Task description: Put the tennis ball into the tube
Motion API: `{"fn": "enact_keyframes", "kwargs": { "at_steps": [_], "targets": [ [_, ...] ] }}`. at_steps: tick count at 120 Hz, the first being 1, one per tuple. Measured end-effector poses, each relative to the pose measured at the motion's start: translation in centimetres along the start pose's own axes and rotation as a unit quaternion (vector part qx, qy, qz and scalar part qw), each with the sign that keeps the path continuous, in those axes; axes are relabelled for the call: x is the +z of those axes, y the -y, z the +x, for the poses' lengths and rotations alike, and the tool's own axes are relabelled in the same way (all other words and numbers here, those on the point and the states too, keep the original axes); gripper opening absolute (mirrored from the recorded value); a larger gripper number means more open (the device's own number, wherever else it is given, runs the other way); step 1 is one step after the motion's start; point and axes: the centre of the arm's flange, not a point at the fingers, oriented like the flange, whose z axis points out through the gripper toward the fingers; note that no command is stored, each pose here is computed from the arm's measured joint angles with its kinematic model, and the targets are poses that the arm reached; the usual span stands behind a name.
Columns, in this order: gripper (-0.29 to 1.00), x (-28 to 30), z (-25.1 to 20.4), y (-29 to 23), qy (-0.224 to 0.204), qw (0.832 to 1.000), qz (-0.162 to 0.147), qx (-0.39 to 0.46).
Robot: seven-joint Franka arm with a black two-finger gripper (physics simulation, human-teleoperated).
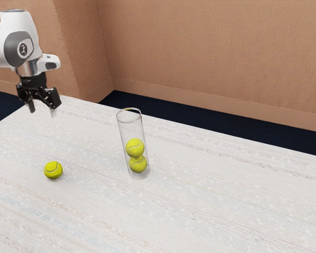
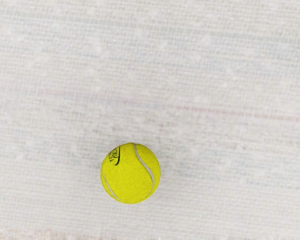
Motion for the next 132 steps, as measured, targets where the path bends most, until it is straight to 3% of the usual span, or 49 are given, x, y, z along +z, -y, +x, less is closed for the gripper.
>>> {"fn": "enact_keyframes", "kwargs": {
  "at_steps": [78,132],
  "targets": [
    [0.70,18.1,0.3,2.6,0.050,0.997,-0.055,-0.021],
    [0.70,23.6,-0.6,4.5,0.053,0.994,-0.090,-0.031]
  ]
}}
